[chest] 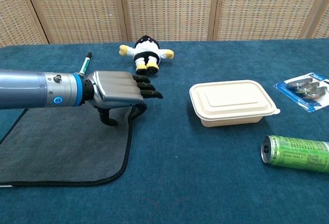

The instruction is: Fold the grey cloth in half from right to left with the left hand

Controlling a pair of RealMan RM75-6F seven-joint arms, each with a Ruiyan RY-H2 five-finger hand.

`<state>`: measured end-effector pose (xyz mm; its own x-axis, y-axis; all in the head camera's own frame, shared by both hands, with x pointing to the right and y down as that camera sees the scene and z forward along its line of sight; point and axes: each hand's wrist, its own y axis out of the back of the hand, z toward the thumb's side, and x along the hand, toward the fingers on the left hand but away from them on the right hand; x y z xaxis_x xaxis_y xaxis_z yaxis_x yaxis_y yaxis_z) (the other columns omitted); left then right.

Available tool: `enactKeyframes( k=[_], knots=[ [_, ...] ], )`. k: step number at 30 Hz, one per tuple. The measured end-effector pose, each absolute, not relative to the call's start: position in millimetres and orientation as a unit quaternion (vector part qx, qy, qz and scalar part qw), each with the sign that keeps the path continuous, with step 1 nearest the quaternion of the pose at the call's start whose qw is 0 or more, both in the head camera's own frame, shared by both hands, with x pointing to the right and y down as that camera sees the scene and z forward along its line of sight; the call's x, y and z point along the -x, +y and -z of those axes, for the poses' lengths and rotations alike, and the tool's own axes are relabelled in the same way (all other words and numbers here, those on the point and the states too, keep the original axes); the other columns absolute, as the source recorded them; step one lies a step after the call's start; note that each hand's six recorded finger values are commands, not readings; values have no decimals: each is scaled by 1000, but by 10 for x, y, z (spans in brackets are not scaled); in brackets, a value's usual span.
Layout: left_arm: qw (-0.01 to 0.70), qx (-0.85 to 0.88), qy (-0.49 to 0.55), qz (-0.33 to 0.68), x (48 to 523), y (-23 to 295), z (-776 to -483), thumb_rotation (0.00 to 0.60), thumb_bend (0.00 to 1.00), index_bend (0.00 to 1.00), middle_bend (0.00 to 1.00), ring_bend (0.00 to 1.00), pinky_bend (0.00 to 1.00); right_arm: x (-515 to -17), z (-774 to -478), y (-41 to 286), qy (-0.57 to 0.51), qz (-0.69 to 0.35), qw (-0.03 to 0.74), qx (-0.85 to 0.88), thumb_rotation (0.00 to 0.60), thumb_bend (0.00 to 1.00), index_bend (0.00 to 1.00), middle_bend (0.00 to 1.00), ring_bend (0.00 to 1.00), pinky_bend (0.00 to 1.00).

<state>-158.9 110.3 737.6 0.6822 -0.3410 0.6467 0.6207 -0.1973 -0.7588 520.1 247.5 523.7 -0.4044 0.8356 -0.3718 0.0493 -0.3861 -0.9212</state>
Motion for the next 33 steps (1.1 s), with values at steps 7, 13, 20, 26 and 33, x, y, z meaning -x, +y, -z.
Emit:
enactKeyframes(
  k=[7, 13, 20, 26, 33],
  knots=[
    [623, 672, -106, 386, 1600, 1123, -7396, 600, 296, 454, 0, 0, 0, -5195, -5238, 2478, -475, -690, 284, 466, 600, 0, 0, 0, 0, 0],
    [624, 672, -104, 385, 1584, 1128, -7397, 600, 310, 485, 0, 0, 0, -5195, -5239, 2478, -475, -690, 283, 467, 600, 0, 0, 0, 0, 0],
    [625, 671, -100, 386, 1563, 1104, -7403, 600, 319, 650, 0, 0, 0, -5200, -5243, 2478, -475, -690, 282, 468, 600, 0, 0, 0, 0, 0],
    [627, 670, -96, 385, 1565, 1088, -7389, 600, 319, 664, 0, 0, 0, -5196, -5247, 2477, -474, -690, 282, 469, 600, 0, 0, 0, 0, 0],
    [630, 669, -95, 382, 1556, 1090, -7370, 600, 508, 667, 0, 0, 0, -5190, -5236, 2477, -475, -689, 283, 469, 600, 0, 0, 0, 0, 0]
  ],
)
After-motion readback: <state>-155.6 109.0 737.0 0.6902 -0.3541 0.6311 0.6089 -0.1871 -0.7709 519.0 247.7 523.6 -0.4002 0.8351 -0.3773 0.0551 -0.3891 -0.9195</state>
